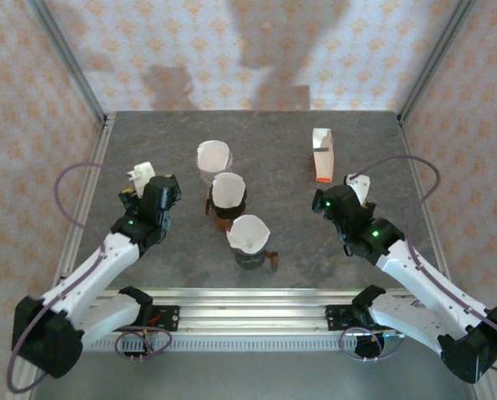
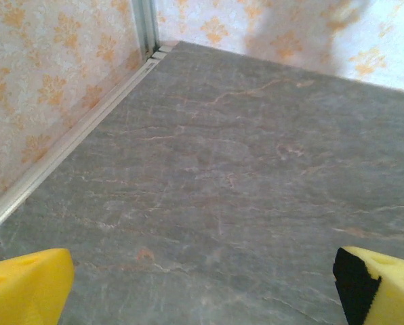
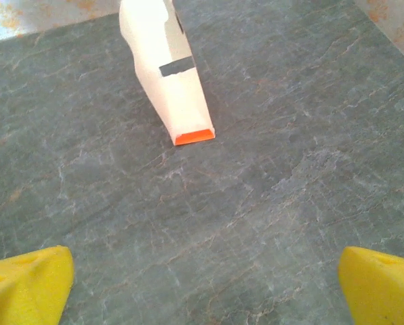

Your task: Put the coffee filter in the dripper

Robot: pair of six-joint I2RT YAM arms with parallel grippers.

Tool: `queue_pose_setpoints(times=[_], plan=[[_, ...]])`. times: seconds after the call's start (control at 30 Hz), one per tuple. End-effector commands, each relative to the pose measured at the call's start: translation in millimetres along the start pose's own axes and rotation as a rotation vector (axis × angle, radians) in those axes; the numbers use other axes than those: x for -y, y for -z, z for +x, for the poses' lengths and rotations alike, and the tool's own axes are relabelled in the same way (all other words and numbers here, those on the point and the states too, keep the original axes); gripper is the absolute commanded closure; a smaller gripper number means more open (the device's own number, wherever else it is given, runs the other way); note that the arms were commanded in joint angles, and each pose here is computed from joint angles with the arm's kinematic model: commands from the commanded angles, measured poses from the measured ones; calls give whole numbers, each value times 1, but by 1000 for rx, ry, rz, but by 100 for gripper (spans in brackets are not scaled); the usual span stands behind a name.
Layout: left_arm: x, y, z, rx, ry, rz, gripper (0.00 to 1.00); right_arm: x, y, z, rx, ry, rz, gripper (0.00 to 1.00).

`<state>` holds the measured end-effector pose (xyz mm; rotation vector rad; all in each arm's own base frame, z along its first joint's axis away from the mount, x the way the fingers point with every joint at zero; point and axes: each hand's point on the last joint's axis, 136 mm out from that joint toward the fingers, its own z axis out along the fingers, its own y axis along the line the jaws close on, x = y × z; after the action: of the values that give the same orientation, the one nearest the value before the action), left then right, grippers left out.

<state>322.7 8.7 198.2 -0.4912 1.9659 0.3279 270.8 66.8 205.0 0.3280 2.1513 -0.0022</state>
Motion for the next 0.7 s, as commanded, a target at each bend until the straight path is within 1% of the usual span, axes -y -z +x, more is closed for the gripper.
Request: queue_pose_setpoints(times=[0.0, 0.07, 0.13, 0.2, 0.23, 0.37, 0.4, 0.43, 0.47, 0.5, 0.57, 0.6, 0.63, 0.67], plan=[[-1, -25, -13, 68, -43, -36, 0, 7, -2, -14, 58, -25, 37, 0], [-10, -42, -4, 82, -59, -76, 0, 7, -5, -11, 54, -24, 37, 0], [-15, -56, 6, 87, -57, -86, 0, 7, -7, -8, 49, -23, 35, 0], [-12, -70, 15, 79, -83, -69, 0, 8, -7, -7, 46, -19, 39, 0], [-14, -76, 20, 68, -100, -89, 0, 9, -7, -7, 47, -19, 44, 0], [-16, -93, 30, 69, -154, -99, 0, 12, -8, -9, 59, -12, 64, 0], [-18, -96, 35, 73, -159, -97, 0, 13, -7, -10, 62, -9, 68, 0], [-19, -98, 34, 99, -153, -98, 0, 15, -7, -11, 67, -10, 75, 0], [-20, -97, 33, 102, -133, -96, 0, 15, -7, -11, 71, -8, 78, 0], [-15, -100, 40, 87, -123, -37, 0, 17, -8, -13, 77, -6, 86, 0], [-13, -101, 47, 138, -93, 6, 0, 20, -8, -16, 93, 2, 102, 0], [-7, -101, 45, 160, -96, 51, 0, 22, -8, -19, 101, 3, 109, 0], [-3, -104, 58, 104, -115, 78, 0, 23, -9, -22, 110, 10, 114, 0], [-4, -105, 60, 142, -106, 83, 0, 24, -11, -23, 115, 17, 118, 1]])
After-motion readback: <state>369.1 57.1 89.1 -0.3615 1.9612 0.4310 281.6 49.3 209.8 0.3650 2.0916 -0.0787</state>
